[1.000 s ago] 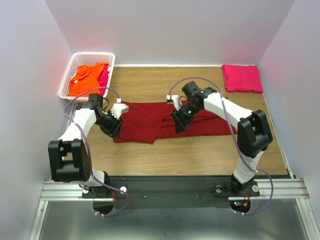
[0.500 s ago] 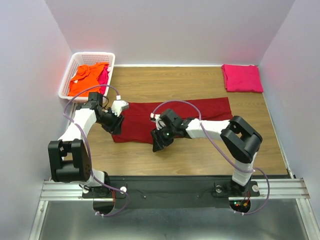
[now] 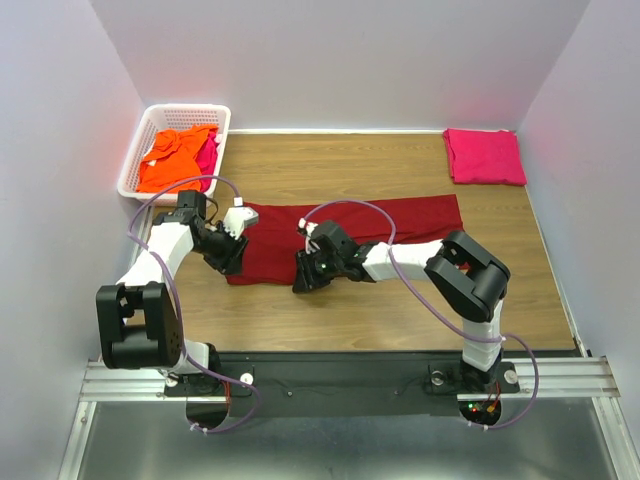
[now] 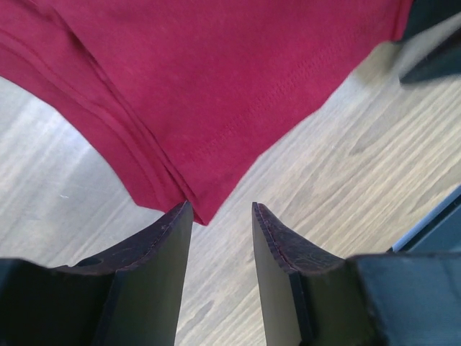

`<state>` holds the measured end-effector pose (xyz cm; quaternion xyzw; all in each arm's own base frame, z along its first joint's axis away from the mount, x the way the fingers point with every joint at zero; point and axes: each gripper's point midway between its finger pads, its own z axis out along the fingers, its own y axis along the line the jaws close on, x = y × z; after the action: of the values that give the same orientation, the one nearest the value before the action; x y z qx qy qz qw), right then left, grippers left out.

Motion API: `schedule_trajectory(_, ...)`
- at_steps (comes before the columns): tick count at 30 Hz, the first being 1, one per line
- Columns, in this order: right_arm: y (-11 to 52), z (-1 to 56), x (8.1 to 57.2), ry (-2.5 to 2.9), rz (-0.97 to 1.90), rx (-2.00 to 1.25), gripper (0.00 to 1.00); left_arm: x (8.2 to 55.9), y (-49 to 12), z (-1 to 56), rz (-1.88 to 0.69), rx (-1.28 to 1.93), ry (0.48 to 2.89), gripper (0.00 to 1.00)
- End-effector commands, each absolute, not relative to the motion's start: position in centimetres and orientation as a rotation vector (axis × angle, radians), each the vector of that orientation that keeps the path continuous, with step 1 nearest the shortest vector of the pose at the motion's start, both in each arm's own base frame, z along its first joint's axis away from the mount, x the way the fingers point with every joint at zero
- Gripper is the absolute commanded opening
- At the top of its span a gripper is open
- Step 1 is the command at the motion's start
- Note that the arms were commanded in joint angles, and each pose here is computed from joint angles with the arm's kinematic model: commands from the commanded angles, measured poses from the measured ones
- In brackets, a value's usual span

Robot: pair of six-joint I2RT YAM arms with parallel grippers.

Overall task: Fold and stack the t-shirts
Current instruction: Fold the tshirt

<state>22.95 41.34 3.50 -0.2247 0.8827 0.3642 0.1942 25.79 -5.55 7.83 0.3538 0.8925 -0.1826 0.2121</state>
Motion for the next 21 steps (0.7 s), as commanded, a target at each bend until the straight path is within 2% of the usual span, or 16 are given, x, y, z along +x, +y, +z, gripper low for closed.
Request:
schedule_trajectory(1,41.8,4.4,23.6,2.441,1.008,-0.581,0.33,24.8,-5.5,7.6,-0.515,1.033,2.476,0.49)
schedule_trajectory(3,41.9,5.0,23.6,2.430,1.017,-0.584,0.24,24.7,-5.5,7.5,-0.516,1.037,2.484,0.49)
schedule_trajectory(6,42.1,6.0,23.9,2.407,1.023,-0.589,0.00,24.7,-5.4,7.2,-0.521,1.039,2.494,0.48)
schedule_trajectory(15,41.6,11.0,24.3,2.289,1.041,-0.575,0.01,25.1,-5.4,7.1,-0.523,1.037,2.496,0.47)
schedule_trajectory(21,41.3,12.0,24.7,2.258,1.023,-0.555,0.00,25.4,-5.6,7.2,-0.534,1.031,2.495,0.46)
